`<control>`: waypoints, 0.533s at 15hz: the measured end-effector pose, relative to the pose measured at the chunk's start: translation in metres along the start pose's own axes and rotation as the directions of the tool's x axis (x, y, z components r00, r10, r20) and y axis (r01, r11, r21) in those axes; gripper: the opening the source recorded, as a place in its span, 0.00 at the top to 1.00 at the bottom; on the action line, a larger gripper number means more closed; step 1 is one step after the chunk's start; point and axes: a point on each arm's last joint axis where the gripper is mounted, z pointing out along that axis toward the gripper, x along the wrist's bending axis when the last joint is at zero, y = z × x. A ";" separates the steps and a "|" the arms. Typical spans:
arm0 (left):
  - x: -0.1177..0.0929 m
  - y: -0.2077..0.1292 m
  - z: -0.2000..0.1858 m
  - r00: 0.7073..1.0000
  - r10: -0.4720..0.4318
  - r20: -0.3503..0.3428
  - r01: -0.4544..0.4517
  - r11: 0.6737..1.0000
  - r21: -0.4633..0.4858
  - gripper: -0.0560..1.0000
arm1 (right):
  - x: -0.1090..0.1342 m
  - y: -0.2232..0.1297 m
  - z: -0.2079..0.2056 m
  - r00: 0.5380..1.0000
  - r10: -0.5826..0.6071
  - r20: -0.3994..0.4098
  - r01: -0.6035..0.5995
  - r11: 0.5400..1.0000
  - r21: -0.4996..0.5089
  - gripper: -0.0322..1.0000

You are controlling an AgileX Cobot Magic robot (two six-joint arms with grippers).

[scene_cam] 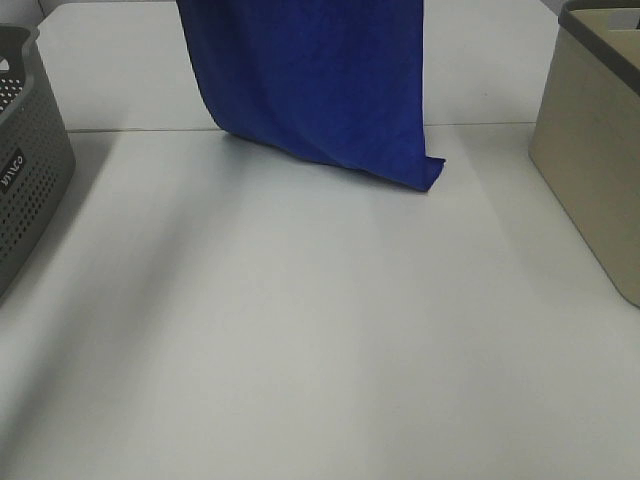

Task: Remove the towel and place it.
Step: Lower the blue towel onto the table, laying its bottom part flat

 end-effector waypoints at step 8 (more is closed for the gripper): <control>0.007 0.011 0.008 0.947 0.074 -0.313 -0.182 0.926 -0.332 0.95 | -0.009 0.047 -0.009 0.997 0.055 0.061 -0.032 0.947 -0.321 0.95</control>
